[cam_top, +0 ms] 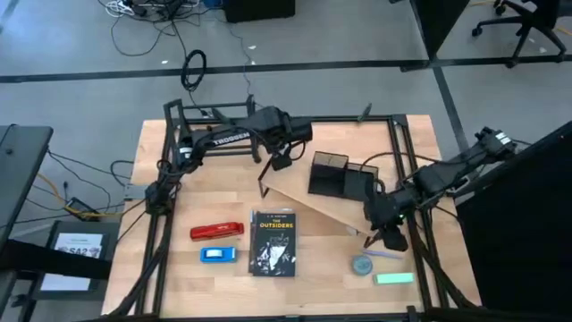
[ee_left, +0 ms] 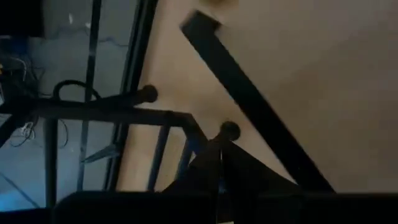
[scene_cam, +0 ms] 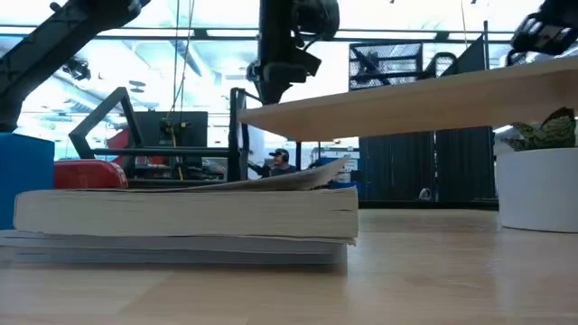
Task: Stock shelves
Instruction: Adjust the shelf, pen holder and book shelf
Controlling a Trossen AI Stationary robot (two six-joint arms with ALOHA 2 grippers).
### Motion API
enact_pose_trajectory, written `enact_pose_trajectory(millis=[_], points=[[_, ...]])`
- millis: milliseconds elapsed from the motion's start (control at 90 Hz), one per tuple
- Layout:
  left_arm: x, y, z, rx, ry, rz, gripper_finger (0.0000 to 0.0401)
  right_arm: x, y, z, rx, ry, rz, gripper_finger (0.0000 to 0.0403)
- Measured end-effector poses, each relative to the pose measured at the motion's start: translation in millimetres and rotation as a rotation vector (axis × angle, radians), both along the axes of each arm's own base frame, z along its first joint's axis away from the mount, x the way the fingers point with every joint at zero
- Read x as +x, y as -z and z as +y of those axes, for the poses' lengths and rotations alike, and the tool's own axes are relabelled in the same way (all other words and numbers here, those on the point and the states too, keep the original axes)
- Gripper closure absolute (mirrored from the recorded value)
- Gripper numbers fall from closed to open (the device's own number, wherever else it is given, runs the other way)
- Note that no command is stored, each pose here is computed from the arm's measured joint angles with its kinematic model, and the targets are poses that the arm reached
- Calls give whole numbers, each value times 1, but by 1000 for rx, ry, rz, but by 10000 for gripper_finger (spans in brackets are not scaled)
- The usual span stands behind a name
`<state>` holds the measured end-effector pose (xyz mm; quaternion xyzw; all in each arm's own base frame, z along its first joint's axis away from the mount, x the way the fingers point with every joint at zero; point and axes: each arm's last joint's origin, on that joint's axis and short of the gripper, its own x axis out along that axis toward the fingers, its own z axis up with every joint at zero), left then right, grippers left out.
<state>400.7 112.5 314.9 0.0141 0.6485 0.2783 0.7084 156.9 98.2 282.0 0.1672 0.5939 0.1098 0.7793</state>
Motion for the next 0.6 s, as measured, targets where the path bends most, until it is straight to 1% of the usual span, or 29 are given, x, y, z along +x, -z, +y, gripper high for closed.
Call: enact_pose_trajectory(millis=[111,189,267,333,389,467,533,600], points=[[3,1,-6,-105,20,-37,401,-16,-5,1,49,31,44,298],[6,2,-16,-188,49,-61,401,-31,-10,-2,91,75,101,303],[11,1,-24,-232,82,-106,401,-49,-13,-9,121,131,181,307],[14,-2,-31,-253,107,-146,401,-62,-18,-16,141,174,203,310],[17,-10,-35,-252,126,-194,401,-70,-20,-21,139,219,212,312],[17,-23,-37,-223,140,-247,401,-76,-23,-27,147,256,159,316],[19,-33,-34,-160,151,-333,401,-79,-26,-32,150,276,101,319],[19,-37,-26,-87,160,-348,401,-81,-28,-35,148,296,60,321]])
